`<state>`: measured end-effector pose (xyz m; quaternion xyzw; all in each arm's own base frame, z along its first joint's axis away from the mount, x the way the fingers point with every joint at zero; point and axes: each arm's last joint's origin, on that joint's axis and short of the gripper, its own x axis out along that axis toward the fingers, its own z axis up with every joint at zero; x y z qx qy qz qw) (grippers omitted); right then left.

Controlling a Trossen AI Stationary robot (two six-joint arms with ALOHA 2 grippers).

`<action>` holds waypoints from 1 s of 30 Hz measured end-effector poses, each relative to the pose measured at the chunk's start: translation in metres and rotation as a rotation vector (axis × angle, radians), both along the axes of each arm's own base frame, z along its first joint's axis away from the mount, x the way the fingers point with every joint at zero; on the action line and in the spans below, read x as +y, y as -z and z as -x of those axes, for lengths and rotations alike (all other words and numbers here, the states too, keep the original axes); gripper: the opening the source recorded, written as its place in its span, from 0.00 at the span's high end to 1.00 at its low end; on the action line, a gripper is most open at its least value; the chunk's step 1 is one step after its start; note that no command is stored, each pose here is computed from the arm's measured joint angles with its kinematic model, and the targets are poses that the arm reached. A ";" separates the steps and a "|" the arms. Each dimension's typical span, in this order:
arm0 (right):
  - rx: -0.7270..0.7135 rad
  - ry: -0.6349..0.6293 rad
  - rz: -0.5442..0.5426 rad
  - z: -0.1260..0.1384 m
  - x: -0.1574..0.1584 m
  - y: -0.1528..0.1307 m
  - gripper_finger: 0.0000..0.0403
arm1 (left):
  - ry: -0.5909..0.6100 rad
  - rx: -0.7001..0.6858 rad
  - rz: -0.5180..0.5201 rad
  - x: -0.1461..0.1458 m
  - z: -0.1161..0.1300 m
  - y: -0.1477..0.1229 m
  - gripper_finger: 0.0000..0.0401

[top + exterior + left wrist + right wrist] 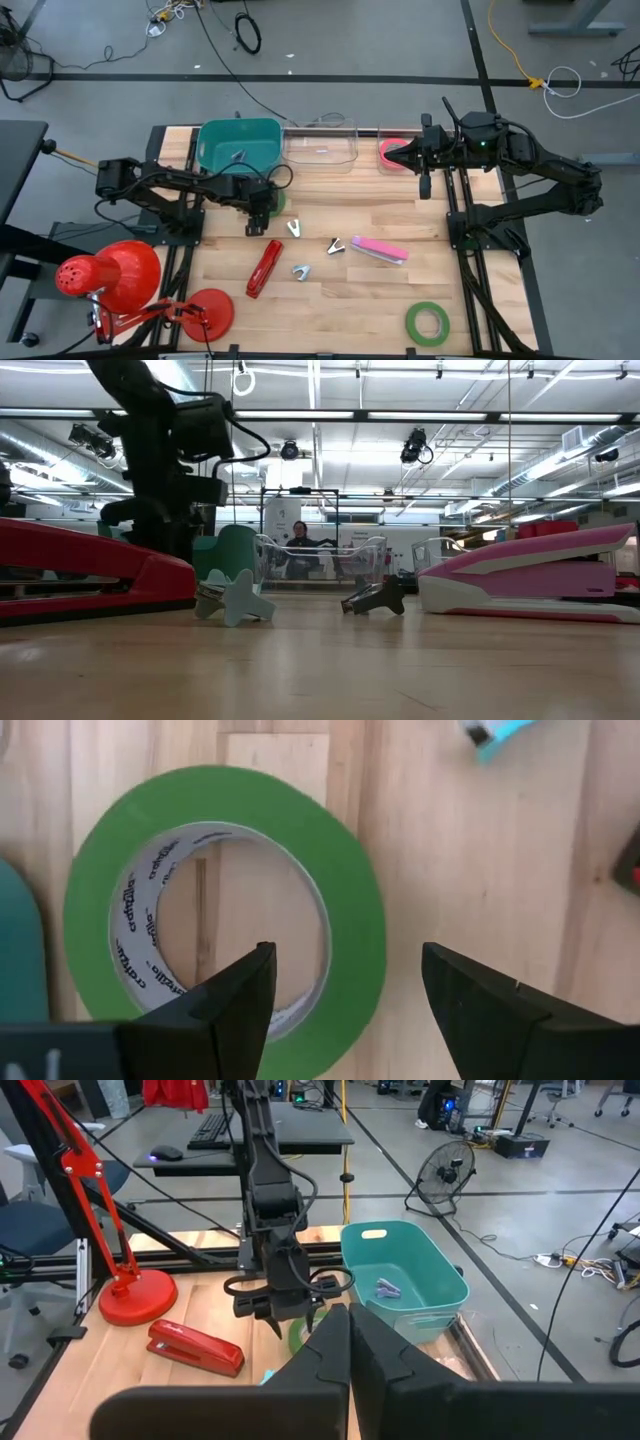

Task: Pick and place Stapler, Stapler remover, tape
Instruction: Put the top green tape into the right transparent bin

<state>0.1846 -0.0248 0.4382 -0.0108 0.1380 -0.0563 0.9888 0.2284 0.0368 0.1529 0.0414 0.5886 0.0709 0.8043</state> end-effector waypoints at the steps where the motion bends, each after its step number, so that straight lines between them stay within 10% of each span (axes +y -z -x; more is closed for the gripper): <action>1: 0.000 0.000 0.000 0.000 0.000 0.000 1.00 | -0.005 0.002 0.001 0.001 0.001 0.001 0.37; 30: 0.001 0.000 0.000 0.000 0.000 0.000 1.00 | 0.286 0.036 -0.026 0.004 0.008 0.012 0.40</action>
